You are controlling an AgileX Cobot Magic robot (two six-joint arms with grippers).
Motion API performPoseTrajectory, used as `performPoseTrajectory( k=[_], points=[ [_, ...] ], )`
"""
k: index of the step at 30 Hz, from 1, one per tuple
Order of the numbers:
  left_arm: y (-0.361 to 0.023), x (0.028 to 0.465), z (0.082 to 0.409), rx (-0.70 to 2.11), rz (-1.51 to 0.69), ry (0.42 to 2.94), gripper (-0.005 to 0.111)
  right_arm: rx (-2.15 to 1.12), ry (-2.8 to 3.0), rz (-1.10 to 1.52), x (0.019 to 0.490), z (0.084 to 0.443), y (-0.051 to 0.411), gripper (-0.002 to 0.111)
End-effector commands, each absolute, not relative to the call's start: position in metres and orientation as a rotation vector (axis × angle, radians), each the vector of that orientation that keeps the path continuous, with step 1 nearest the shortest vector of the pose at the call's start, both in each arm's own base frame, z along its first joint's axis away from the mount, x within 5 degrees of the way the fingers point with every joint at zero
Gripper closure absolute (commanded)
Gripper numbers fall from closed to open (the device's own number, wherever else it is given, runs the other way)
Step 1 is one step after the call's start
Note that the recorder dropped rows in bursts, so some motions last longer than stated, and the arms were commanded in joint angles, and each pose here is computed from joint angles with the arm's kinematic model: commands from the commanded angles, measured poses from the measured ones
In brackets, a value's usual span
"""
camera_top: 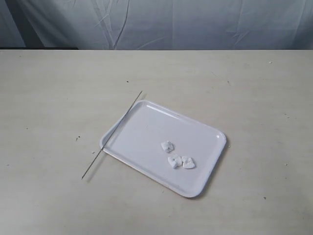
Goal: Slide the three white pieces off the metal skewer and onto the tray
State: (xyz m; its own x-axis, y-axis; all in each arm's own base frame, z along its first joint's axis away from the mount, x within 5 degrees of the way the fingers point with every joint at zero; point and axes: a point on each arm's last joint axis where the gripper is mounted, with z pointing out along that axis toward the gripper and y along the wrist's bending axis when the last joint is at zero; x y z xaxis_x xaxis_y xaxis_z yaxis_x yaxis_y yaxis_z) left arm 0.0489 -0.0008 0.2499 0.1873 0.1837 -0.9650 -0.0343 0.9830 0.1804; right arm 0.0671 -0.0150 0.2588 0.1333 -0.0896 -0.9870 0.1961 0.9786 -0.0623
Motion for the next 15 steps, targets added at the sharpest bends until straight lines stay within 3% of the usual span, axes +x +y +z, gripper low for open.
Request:
performPoseTrajectory(
  k=[1,4,11,15],
  points=[
    [-0.006,0.055,0.221,0.24,0.16,1.454,0.078,-0.066,1.506,-0.279,0.067,0.233,-0.01,0.109],
    [-0.006,0.056,0.212,0.242,0.158,1.48,0.078,-0.13,1.532,-0.331,0.065,0.213,-0.009,0.109],
    [0.0,0.056,0.213,0.186,0.209,1.478,0.078,-0.491,1.628,-0.503,0.06,0.197,-0.001,0.109],
    [-0.001,0.056,0.213,0.151,0.151,1.481,0.078,-0.521,1.653,-0.505,0.058,0.194,-0.001,0.109]
  ],
)
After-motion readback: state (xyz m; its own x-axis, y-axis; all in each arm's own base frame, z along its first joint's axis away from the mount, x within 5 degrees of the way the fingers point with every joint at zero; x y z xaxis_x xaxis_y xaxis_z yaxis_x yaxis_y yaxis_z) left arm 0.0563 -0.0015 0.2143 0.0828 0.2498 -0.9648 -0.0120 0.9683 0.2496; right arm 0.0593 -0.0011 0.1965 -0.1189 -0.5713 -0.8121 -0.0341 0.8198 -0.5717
